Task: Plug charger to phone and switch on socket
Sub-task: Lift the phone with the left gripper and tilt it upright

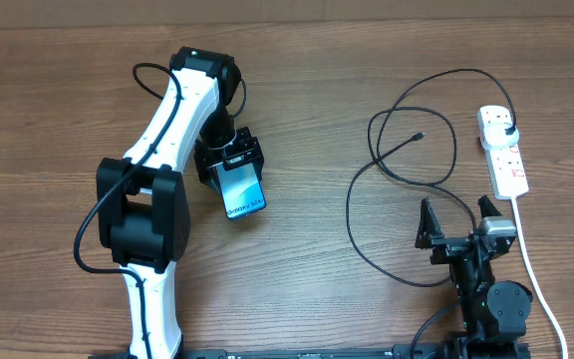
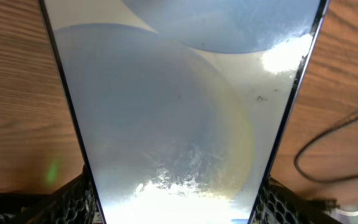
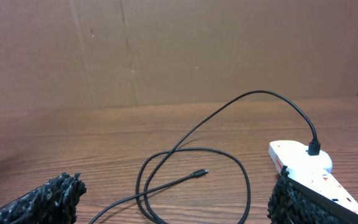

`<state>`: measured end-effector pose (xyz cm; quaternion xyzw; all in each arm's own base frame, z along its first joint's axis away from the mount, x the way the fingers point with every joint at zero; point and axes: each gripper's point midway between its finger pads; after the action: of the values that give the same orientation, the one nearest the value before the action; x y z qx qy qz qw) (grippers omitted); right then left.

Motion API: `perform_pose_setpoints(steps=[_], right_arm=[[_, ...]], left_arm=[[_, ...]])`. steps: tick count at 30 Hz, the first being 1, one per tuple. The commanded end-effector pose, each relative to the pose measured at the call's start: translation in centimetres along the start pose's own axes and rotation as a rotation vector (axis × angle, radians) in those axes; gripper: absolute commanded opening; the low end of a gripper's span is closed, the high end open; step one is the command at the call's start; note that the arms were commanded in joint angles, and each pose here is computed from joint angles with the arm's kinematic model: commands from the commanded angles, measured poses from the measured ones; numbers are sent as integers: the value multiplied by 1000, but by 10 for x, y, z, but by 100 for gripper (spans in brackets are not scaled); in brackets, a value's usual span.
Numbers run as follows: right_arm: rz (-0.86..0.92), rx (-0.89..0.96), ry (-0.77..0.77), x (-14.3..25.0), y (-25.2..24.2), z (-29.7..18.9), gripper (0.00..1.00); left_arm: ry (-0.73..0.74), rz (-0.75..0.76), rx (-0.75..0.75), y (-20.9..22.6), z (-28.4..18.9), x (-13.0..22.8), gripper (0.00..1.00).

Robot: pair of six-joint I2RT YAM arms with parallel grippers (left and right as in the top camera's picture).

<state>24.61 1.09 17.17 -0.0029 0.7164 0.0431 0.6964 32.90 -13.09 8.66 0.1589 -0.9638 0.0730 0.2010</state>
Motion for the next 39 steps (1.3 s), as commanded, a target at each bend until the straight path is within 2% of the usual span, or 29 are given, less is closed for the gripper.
perform_pose_setpoints(steps=[1, 20, 39], right_arm=[[-5, 9, -5, 1, -2, 0, 100], [-5, 9, -5, 1, -2, 0, 100], [-5, 9, -5, 2, -2, 0, 100]], left_arm=[[29, 61, 76, -13, -7, 6, 61], [101, 106, 119, -17, -9, 23, 54], [100, 121, 120, -17, -9, 23, 55]])
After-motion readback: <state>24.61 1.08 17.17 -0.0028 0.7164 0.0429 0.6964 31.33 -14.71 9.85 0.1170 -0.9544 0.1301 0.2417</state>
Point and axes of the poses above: each gripper's point midway between its finger pads, its own z axis out along the fingers, its own y axis along the line the jaws close on, x = y × z, and after that the axes turned 1 degree about -z, right-handed
